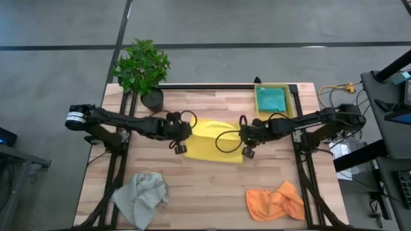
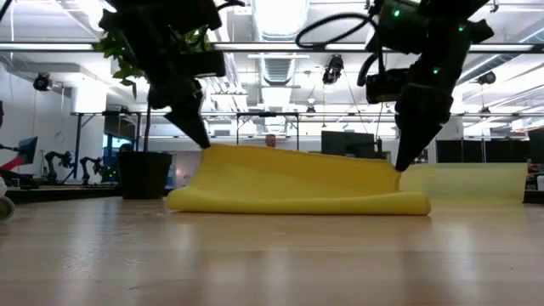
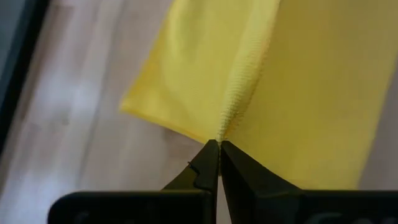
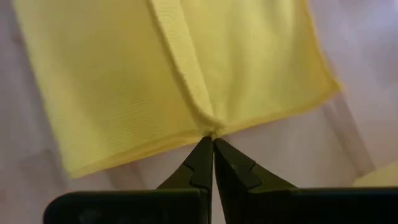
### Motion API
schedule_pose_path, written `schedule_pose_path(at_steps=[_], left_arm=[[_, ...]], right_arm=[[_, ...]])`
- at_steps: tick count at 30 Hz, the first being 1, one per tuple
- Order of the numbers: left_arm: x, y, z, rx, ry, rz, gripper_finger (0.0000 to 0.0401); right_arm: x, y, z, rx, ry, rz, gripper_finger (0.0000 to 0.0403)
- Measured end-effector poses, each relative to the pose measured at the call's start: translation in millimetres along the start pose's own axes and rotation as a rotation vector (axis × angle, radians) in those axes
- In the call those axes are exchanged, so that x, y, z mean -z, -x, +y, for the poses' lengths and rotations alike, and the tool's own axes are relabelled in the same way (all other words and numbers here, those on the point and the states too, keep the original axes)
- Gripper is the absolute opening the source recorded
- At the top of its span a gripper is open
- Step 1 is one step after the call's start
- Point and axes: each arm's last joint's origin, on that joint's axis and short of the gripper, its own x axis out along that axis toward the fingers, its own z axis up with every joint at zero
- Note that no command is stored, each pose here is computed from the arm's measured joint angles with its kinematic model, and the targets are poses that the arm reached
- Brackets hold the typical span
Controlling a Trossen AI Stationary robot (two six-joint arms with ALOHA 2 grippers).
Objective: Fold microfiber towels
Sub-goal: Fold the yellow microfiber towel
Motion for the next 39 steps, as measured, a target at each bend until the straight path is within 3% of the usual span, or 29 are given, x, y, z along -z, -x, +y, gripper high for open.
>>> schedule_pose_path(at_steps=[15, 21, 28, 32, 39], left_arm=[[-8, -16, 53, -0.062, 0.100, -0.054, 0.0000], [-15, -28, 54, -0.072, 0.121, -0.106, 0.0000], [-9, -53, 47, -0.070, 0.106, -0.035, 0.0000], [-8, -57, 48, -0.138, 0.108, -0.014, 0.0001], [-9, -57, 56, -0.173, 0.132, -0.027, 0.0064]], right_arm=[[-13, -6, -43, 0.076, -0.120, 0.000, 0.0008], [-14, -7, -49, 0.076, -0.136, 0.007, 0.0008], [-13, -7, -49, 0.074, -0.135, 0.012, 0.0009], [-13, -7, -49, 0.074, -0.149, 0.011, 0.0010], [-14, -7, -54, 0.083, -0.209, 0.015, 0.0040]])
